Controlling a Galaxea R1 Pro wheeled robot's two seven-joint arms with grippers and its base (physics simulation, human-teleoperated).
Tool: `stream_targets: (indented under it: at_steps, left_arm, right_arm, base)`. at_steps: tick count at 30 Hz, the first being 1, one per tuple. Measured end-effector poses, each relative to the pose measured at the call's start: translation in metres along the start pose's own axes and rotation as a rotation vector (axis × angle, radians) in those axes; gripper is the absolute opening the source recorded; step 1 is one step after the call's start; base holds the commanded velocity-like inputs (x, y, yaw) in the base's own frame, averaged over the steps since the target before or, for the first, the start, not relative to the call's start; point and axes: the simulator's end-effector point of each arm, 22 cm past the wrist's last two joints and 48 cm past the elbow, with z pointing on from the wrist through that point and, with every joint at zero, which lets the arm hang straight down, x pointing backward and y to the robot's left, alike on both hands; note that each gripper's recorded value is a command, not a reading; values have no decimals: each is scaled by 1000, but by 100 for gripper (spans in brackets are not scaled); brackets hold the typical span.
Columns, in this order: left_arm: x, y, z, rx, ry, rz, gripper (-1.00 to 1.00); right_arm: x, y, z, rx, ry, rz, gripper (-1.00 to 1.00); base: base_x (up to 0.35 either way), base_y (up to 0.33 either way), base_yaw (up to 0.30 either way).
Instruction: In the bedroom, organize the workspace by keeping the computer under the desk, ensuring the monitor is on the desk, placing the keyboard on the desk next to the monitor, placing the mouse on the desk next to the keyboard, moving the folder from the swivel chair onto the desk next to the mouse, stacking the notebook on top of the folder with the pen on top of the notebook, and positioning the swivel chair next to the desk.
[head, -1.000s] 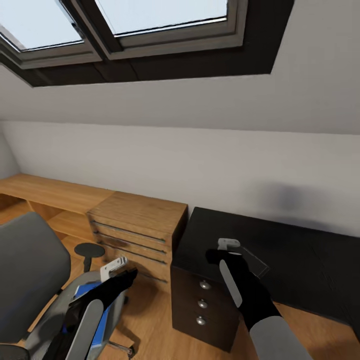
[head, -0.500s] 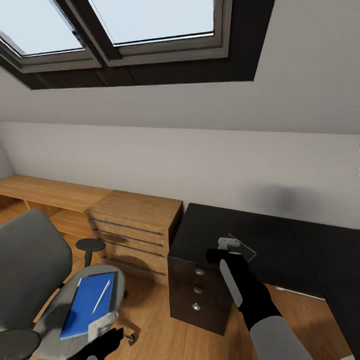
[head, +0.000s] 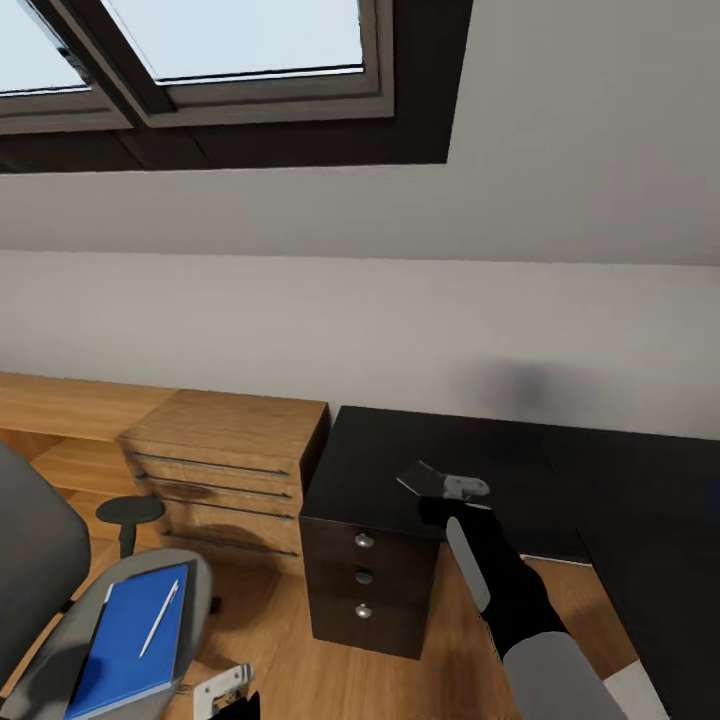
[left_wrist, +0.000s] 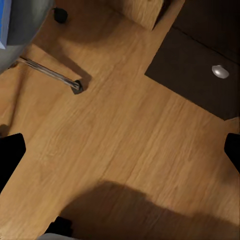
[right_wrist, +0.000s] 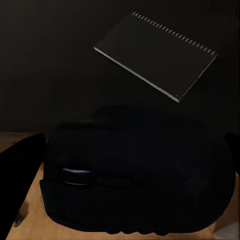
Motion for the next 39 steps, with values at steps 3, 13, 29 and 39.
stream_targets:
  at_steps: [3,13,29,39]
  left_arm:
    - [-1,3,1,-3,-5,3,100]
    - [-1,5,1,-6,-9,4,100]
    - [5,7,2,-13,3,7,100]
    - [7,12,4,-21,-7,0,100]
  right_arm:
    - [-1,-9,1,12,1,27,-100]
    - [6,-82,6,107,13,134,-100]
    - [3,-172,4,195,-3,98,-100]
    - [7,-176,5,202,7,93,-100]
  base:
    - [0,0,-296]
    - [0,0,-297]
    - [0,0,-297]
    - [0,0,-297]
